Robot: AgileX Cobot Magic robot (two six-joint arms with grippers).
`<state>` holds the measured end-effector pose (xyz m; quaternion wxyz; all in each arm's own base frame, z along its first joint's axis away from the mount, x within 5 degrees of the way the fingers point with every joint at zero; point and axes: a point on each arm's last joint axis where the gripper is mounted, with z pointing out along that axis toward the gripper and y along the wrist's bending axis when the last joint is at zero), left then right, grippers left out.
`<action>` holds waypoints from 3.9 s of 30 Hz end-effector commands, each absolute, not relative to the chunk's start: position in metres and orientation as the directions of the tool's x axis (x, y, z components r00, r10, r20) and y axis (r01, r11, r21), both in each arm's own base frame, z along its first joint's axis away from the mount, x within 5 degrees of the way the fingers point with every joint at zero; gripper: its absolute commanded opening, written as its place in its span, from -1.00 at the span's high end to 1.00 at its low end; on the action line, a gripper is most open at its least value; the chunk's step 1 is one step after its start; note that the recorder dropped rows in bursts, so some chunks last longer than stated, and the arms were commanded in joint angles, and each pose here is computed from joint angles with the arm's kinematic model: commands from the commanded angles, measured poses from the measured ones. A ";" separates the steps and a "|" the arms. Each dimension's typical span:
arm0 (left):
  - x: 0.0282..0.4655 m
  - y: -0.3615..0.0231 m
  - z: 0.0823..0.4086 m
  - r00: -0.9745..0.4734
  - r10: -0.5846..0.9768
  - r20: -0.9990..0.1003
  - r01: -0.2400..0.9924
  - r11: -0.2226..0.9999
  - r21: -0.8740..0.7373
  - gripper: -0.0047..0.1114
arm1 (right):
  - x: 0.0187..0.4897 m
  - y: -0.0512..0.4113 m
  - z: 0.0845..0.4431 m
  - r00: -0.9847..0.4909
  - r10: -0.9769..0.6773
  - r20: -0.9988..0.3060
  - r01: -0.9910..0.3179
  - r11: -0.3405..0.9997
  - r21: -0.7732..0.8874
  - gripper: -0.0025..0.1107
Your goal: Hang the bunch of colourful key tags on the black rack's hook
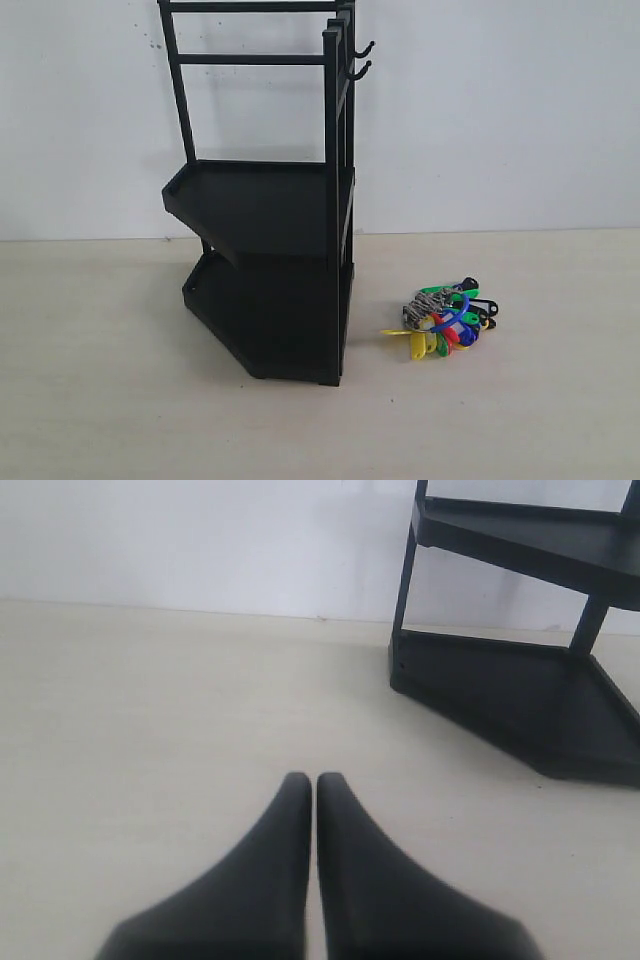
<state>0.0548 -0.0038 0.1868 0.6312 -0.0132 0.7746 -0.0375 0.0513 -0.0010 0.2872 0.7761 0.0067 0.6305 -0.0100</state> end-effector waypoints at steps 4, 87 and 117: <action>0.055 -0.004 0.188 -0.195 -0.060 -0.979 0.028 0.997 -0.066 0.84 | 0.056 -0.001 0.290 0.162 -0.013 -0.987 0.022 1.000 -0.010 0.96; 0.055 -0.004 0.188 -0.195 -0.060 -0.979 0.028 0.997 -0.066 0.84 | 0.430 0.057 0.146 -0.717 0.650 -0.252 0.437 0.700 0.565 0.01; 0.055 -0.004 0.188 -0.195 -0.060 -0.979 0.028 0.997 -0.066 0.84 | 0.443 0.052 0.117 -0.666 0.685 -0.296 0.469 0.693 0.548 0.41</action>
